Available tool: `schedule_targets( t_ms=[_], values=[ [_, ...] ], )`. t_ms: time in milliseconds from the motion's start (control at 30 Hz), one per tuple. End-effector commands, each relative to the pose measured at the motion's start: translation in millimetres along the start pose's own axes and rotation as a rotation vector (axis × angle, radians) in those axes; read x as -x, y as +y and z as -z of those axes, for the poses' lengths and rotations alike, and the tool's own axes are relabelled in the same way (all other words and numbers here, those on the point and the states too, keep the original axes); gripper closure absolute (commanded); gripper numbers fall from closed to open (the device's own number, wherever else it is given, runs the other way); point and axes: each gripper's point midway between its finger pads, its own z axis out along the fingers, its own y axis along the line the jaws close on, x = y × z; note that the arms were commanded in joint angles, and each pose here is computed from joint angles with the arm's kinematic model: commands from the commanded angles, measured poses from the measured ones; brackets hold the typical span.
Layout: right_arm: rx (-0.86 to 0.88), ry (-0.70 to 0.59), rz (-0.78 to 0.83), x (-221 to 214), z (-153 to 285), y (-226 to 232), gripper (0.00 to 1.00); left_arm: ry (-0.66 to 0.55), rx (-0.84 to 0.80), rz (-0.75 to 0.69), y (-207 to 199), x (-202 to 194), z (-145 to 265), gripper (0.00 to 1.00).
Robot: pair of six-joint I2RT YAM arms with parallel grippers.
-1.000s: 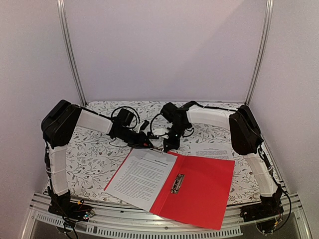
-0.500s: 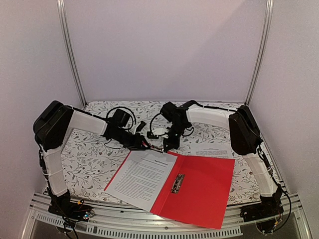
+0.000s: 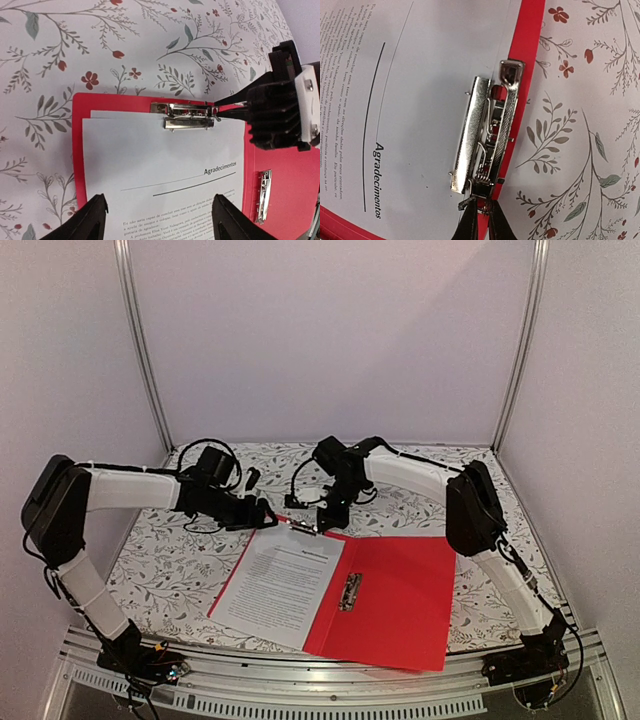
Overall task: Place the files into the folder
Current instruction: Adjust the folder at the center of the board.
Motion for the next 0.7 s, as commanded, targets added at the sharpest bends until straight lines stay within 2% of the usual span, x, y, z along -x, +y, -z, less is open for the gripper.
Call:
schedule_targets(
  t_ms=[0,67,100,133,167,233,367,500,567,667],
  values=[
    [-0.057,-0.013,0.008,2.5,-21.7,-19.5,0.88,-0.031,0.155,0.069,29.2,-2.7,19.4,0.24],
    [-0.088,-0.06,0.009,17.3,-23.3,-24.5,0.81,-0.062,0.198,0.098,36.3,0.4,28.6,0.16],
    [-0.103,-0.083,0.008,24.1,-23.9,-26.7,0.76,-0.076,0.218,0.109,40.2,2.0,33.1,0.06],
    [-0.126,-0.1,0.007,30.1,-23.4,-30.3,0.67,-0.089,0.235,0.118,43.1,3.5,37.3,0.01],
    [-0.16,-0.111,-0.012,35.7,-22.0,-35.3,0.59,-0.101,0.253,0.126,46.5,5.4,41.1,0.01],
    [-0.214,-0.128,-0.062,43.3,-11.2,-44.4,0.48,-0.112,0.268,0.145,49.9,7.3,46.1,0.0],
    [-0.311,-0.139,-0.157,43.1,24.9,-53.5,0.24,-0.138,0.183,0.203,42.0,9.4,50.1,0.0],
    [-0.401,-0.129,-0.216,25.4,67.7,-47.9,0.13,-0.108,0.056,0.288,34.9,-4.1,47.5,0.0],
    [-0.428,-0.131,-0.258,17.8,92.5,-46.4,0.09,-0.04,0.036,0.297,31.6,-18.7,45.3,0.0],
    [-0.408,-0.103,-0.354,-3.5,101.8,-39.8,0.04,0.054,0.06,0.294,31.1,-45.2,44.6,0.01]
  ],
)
